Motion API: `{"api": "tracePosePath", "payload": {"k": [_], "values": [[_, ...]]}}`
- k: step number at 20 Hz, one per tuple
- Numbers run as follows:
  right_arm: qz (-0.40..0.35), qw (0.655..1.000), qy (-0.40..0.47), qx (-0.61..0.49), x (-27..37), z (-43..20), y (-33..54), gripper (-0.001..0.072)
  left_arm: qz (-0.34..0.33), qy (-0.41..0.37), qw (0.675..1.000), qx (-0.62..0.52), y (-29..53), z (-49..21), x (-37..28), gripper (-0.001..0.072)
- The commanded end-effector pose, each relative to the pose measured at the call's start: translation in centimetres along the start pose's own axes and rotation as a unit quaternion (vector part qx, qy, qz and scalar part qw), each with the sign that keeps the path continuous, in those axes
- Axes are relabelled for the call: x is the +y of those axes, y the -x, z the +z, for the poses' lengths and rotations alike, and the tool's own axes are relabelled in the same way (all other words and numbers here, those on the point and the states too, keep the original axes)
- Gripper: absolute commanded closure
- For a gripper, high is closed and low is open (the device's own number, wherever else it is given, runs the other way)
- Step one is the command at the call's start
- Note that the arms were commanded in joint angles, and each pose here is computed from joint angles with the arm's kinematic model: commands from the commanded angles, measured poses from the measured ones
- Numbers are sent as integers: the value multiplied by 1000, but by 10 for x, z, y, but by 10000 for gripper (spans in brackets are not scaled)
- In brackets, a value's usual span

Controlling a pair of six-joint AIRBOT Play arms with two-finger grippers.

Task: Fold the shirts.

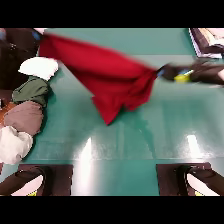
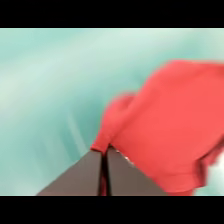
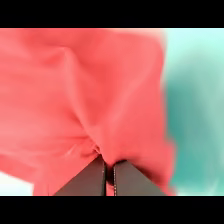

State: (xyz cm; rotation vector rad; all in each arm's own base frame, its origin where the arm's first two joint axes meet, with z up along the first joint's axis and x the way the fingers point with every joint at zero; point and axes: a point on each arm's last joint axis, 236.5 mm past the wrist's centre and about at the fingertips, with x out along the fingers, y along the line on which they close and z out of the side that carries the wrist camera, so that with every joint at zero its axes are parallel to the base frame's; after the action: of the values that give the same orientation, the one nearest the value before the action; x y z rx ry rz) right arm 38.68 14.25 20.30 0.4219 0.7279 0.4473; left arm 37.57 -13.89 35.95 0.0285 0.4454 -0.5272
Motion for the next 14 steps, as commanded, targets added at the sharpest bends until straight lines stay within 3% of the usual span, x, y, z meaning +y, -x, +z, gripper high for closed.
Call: {"api": "tracePosePath", "payload": {"k": [1, 6, 12, 14], "values": [[-70, 985, 67, -146, 10, 83, 138, 699, 33, -50, 989, -134, 82, 86, -15, 682], [-97, 956, 125, -245, 57, 112, 239, 699, 16, -55, 971, -233, 148, 123, -47, 682], [-63, 940, 197, -273, 124, 105, 285, 699, -109, -36, 963, -244, 164, 120, -106, 682], [-76, 938, 200, -273, 123, 110, 292, 699, -120, -41, 962, -241, 164, 118, -111, 682]]}}
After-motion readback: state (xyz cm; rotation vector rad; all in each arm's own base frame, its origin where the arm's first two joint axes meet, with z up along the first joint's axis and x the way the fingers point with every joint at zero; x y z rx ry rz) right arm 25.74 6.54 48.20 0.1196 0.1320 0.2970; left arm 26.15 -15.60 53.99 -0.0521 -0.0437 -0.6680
